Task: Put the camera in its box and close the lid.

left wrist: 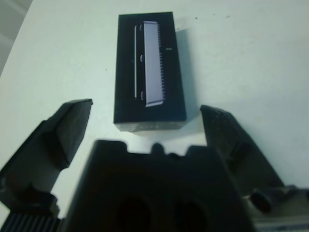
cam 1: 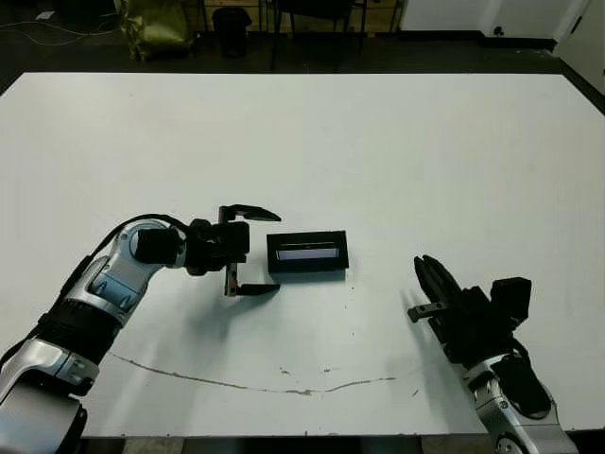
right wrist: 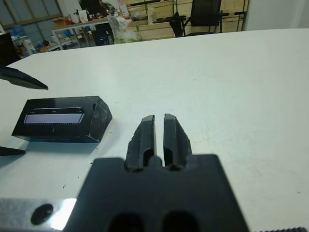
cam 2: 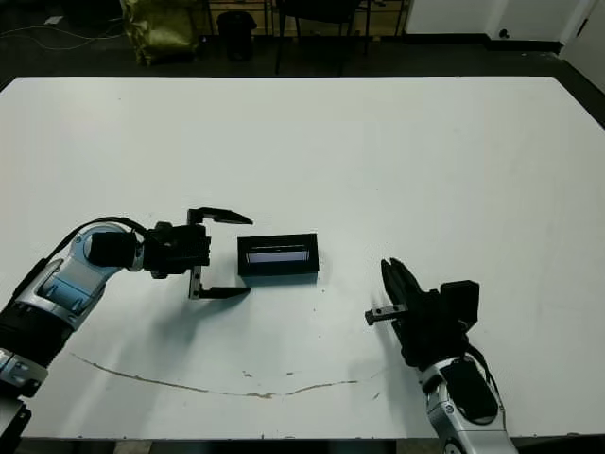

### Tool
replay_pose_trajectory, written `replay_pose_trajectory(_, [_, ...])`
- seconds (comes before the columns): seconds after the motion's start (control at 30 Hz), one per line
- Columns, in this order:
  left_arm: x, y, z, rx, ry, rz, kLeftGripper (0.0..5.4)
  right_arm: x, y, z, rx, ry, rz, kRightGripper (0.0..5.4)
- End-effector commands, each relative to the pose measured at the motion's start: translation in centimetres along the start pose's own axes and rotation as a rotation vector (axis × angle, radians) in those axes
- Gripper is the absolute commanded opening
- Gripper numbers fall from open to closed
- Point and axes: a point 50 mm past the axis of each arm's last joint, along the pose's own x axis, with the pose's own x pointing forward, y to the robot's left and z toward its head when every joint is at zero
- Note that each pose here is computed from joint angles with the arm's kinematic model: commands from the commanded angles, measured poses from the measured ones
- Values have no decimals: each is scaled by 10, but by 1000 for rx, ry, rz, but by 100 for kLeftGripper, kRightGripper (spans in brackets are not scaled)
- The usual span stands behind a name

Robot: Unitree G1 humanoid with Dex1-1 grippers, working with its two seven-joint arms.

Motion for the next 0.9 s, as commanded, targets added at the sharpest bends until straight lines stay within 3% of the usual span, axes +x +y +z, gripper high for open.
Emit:
replay_pose_trajectory(0.03, [1,-4,-4,4,35,-24,537,-2,-3,-6,15,28,4,0])
replay_pose_trajectory(0.77, [10,-14,-9,-60,-15,-5,537,-1,-7,-10,9,14,24,0])
replay_pose_trajectory(0.9, [11,-15,-11,-70,-32,16,476,-2,-4,-9,30,21,10,0])
